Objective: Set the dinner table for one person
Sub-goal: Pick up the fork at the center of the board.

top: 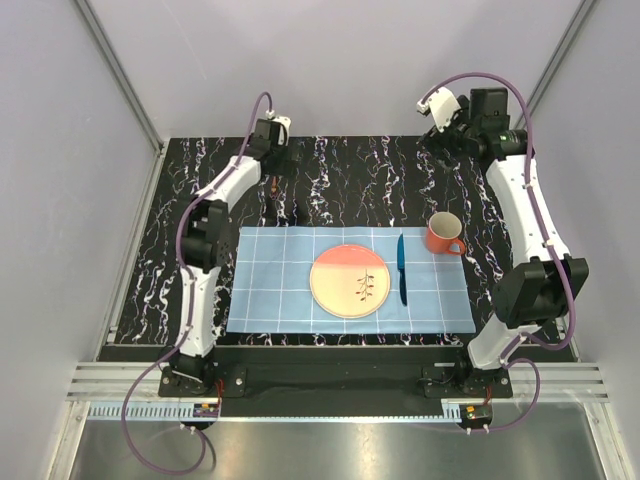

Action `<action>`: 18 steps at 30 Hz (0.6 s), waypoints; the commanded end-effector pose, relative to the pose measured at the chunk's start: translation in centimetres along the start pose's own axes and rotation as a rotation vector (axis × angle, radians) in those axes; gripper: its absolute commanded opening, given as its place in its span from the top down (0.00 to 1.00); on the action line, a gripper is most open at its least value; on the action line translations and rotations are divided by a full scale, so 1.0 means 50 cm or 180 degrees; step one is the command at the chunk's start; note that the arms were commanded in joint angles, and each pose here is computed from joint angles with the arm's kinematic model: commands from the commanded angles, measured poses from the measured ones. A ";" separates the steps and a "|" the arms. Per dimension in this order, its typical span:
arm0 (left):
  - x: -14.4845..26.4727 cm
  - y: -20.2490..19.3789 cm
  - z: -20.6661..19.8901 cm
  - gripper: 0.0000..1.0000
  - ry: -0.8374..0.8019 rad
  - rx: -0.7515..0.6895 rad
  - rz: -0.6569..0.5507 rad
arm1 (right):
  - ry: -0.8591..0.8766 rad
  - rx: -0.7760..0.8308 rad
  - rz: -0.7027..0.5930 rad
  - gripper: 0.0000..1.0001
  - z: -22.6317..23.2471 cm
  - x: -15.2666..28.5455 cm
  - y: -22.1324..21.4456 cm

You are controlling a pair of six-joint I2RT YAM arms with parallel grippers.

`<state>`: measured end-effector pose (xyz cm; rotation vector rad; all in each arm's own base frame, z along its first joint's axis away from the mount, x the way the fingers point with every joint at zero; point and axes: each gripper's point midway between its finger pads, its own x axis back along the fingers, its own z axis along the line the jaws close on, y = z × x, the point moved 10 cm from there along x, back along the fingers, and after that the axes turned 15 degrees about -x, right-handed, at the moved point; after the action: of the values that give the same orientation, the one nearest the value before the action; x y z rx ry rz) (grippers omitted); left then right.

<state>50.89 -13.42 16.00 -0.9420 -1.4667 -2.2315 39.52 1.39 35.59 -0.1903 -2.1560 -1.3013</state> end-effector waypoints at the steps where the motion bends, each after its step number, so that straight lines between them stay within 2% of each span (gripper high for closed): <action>1: -0.039 0.015 -0.009 0.04 -0.0014 0.0100 -0.0035 | -0.0088 0.0043 -0.0114 0.14 0.012 0.024 0.023; 2: -0.038 0.031 -0.005 0.04 -0.0009 0.0114 -0.0077 | -0.0087 0.0055 -0.0108 0.14 0.015 0.023 0.024; 4: -0.050 0.017 -0.009 0.04 -0.0049 0.0117 0.0063 | -0.0075 0.0077 -0.0097 0.14 0.020 0.020 0.025; 18: -0.076 0.002 -0.003 0.02 -0.0064 0.0165 0.0332 | -0.0057 0.0101 -0.0070 0.14 0.032 0.000 0.043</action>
<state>53.26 -14.20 12.71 -1.0239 -1.4205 -2.1279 39.46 3.31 35.31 -0.1865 -2.1602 -1.2563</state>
